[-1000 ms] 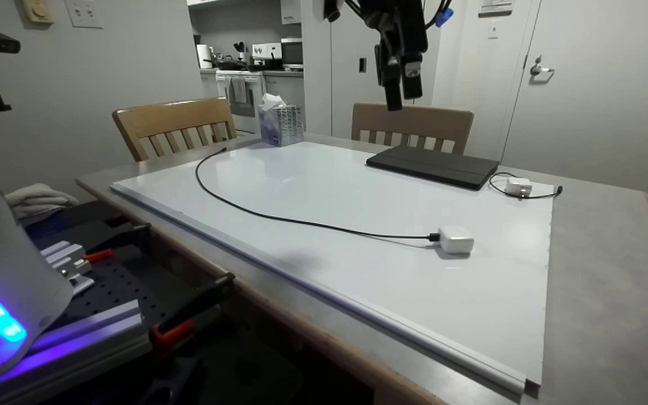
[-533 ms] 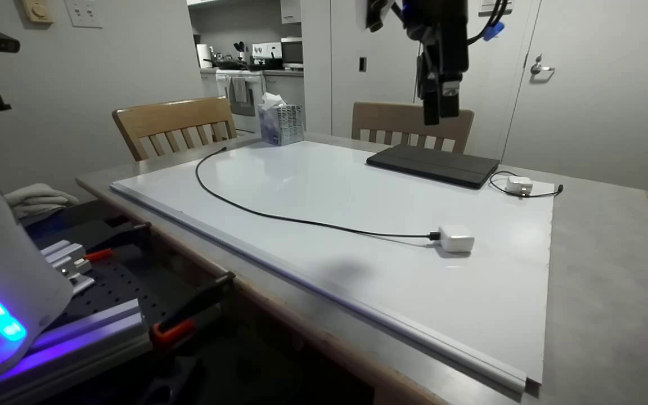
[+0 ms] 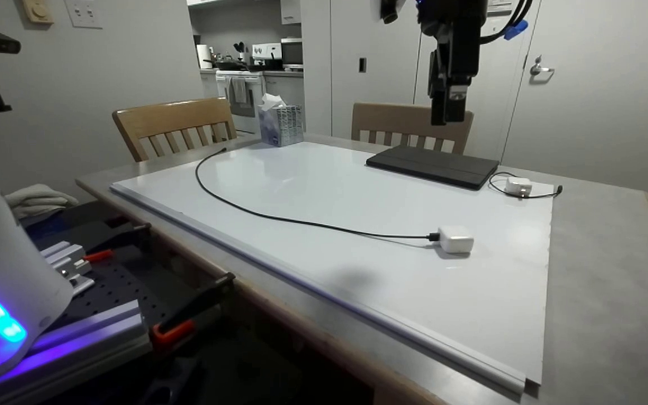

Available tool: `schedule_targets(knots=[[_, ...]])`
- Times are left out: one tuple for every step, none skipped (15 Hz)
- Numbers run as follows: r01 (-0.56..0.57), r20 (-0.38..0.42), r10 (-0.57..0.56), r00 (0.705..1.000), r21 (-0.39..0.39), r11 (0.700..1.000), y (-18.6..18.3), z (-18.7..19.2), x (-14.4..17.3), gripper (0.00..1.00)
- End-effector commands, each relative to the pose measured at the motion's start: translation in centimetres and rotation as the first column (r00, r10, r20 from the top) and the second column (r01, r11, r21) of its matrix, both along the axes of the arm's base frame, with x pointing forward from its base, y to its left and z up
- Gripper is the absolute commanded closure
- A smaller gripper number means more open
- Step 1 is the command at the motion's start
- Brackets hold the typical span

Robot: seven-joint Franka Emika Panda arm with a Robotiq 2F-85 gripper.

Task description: Form a loose circle using the cable

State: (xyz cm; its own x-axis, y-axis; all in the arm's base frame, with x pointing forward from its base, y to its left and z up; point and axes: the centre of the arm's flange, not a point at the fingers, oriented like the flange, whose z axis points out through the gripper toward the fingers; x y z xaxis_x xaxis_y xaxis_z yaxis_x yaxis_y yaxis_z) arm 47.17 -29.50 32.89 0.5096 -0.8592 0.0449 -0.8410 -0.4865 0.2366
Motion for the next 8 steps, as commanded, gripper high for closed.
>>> schedule_targets(knots=[[0.031, -0.01, -0.031, 0.999, -0.04, 0.999, -0.1, -0.3, 0.1, 0.0], [0.014, -0.023, -0.014, 1.0, -0.027, 1.0, -0.3, -0.5, 0.3, 0.0], [-0.015, -0.034, 0.015, 0.999, 0.005, 1.0, -0.8, -0.8, 0.4, 0.0], [-0.073, -0.035, 0.075, 0.997, 0.048, 0.996, -1.1, -1.0, 0.5, 0.0], [-0.131, -0.029, 0.134, 0.991, 0.094, 0.987, -1.4, -1.2, 0.5, 0.0], [-0.173, -0.016, 0.177, 0.984, 0.128, 0.977, -1.8, -1.4, 0.5, 0.0], [-0.212, -0.004, 0.216, 0.976, 0.168, 0.963, -2.2, -1.6, 0.5, 0.0], [-0.229, -0.007, 0.236, 0.972, 0.221, 0.948, -2.9, -1.8, 0.6, 0.0]])
